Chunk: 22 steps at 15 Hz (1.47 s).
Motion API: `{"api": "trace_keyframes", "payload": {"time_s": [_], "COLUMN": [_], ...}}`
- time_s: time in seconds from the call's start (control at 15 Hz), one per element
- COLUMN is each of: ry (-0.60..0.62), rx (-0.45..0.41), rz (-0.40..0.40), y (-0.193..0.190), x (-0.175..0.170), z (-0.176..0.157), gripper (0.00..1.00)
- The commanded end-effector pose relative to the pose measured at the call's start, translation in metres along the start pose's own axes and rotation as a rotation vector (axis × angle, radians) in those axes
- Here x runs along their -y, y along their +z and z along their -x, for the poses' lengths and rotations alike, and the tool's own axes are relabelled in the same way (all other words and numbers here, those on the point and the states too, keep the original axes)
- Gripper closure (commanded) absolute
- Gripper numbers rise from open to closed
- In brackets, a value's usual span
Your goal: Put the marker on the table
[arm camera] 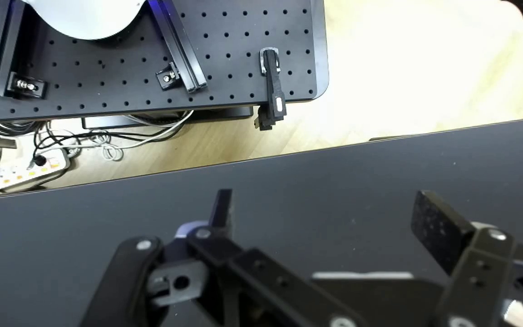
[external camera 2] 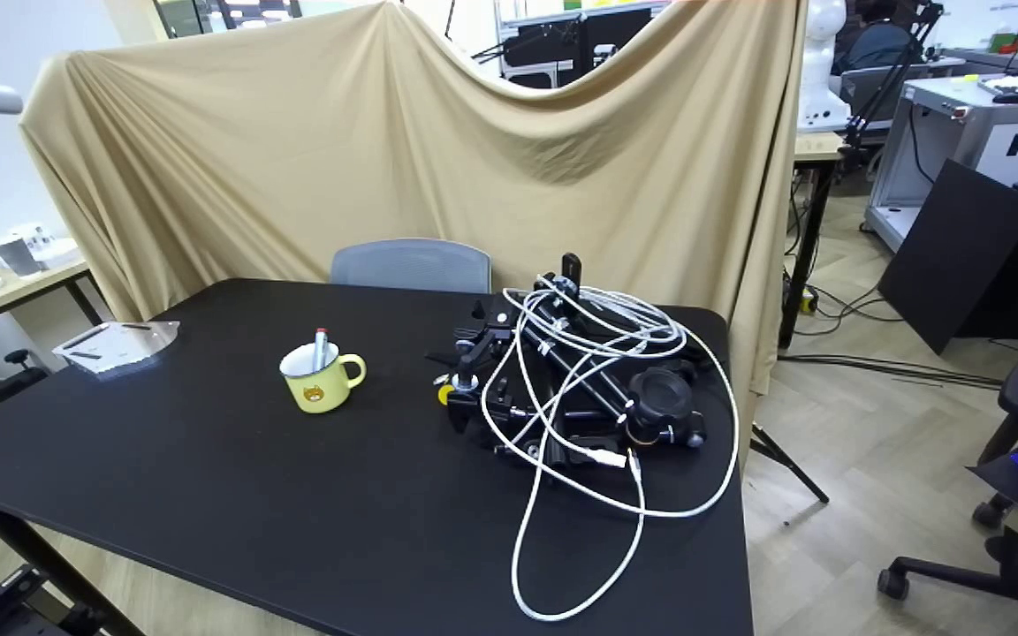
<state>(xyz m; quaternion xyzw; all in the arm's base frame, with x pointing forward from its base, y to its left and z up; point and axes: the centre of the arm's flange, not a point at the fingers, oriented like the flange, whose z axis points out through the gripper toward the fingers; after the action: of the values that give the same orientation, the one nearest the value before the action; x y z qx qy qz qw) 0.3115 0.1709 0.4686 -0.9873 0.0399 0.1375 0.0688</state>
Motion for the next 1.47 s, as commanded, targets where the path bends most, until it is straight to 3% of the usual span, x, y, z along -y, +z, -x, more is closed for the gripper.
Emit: {"api": "trace_keyframes", "payload": {"time_s": [0.0,0.53,0.8,0.93,1.0,1.4], "ry": [0.003,-0.111,-0.142,-0.099,-0.14,-0.119], "rx": [-0.04,-0.245,-0.442,-0.504,-0.464,-0.466], "rz": [0.017,0.088,0.128,0.138,0.123,0.132], "y": [0.001,0.005,0.007,0.005,0.011,0.016], "x": [-0.007,-0.025,-0.032,-0.043,-0.039,-0.053], "z": [-0.014,-0.11,-0.158,-0.172,-0.152,-0.177], "gripper": [0.0,0.0,0.0,0.0,0.0,0.0]}}
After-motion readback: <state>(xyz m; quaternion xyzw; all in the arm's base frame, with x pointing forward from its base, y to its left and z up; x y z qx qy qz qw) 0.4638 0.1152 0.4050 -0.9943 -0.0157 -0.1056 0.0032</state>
